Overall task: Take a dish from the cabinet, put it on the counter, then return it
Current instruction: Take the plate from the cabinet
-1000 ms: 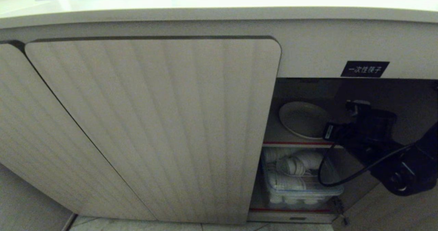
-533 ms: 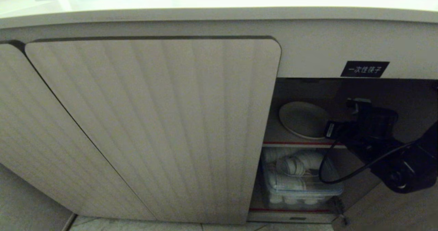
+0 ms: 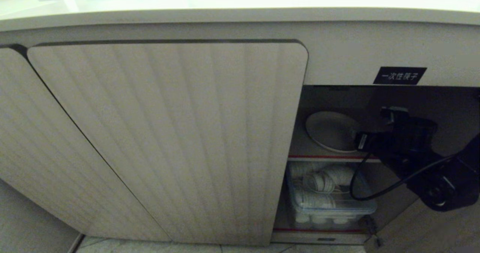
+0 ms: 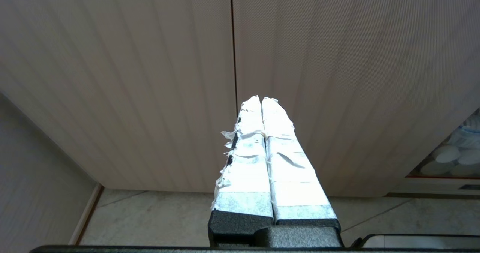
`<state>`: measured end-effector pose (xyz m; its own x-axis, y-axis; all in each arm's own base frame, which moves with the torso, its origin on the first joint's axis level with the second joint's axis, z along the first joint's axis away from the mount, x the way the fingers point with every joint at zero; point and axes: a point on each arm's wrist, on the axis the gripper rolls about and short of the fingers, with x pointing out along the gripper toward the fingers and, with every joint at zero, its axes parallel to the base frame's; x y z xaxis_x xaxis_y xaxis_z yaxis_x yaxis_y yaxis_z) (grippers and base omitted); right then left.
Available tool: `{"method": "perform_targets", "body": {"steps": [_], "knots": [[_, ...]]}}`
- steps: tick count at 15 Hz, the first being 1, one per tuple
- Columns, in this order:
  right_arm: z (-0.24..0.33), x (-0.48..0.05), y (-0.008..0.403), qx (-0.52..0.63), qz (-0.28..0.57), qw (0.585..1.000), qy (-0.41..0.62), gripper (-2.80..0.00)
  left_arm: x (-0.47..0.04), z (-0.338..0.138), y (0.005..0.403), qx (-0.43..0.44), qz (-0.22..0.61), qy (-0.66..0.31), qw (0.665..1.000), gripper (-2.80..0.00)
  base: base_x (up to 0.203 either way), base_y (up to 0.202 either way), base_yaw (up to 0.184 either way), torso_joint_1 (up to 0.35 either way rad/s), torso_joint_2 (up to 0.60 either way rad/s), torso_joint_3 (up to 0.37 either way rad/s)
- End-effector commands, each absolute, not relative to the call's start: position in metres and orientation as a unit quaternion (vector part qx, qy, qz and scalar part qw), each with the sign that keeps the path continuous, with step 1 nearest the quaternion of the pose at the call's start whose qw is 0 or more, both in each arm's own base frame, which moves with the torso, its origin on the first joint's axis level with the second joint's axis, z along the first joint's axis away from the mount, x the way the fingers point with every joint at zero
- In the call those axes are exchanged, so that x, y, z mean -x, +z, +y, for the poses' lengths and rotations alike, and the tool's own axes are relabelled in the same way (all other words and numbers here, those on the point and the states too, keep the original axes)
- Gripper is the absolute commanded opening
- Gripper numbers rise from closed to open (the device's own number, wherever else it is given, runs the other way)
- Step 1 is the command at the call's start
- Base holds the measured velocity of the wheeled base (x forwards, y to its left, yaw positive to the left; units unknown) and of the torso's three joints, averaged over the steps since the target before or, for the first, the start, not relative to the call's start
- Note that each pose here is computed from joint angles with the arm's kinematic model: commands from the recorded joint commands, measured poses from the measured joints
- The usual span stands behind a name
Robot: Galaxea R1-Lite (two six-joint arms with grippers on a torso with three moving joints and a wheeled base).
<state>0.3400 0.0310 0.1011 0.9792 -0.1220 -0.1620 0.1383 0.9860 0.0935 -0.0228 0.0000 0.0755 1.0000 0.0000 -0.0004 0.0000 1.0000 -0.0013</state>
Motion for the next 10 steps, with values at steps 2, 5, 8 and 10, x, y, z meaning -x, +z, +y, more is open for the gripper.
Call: {"method": "perform_targets", "body": {"steps": [2,5,8,10], "knots": [[0.030,-0.340,0.104,-0.054,0.072,0.994,-0.068,0.00,0.023,0.000,0.075,0.001,0.000,0.000,1.000,-2.80,0.000,0.000,0.000,0.000,0.00,0.000],[0.022,-0.341,0.105,-0.057,0.070,0.993,-0.079,0.00,0.023,0.000,0.075,0.001,0.000,0.000,1.000,-2.80,0.000,0.000,0.000,0.000,0.00,0.000],[0.014,-0.347,0.108,-0.060,0.062,0.992,-0.090,0.00,0.023,0.000,0.075,0.001,0.000,0.000,1.000,-2.80,0.000,0.000,0.000,0.000,0.00,0.000],[0.010,-0.352,0.108,-0.060,0.059,0.992,-0.096,0.00,0.023,0.000,0.075,0.001,0.000,0.000,1.000,-2.80,0.000,0.000,0.000,0.000,0.00,0.000]]}}
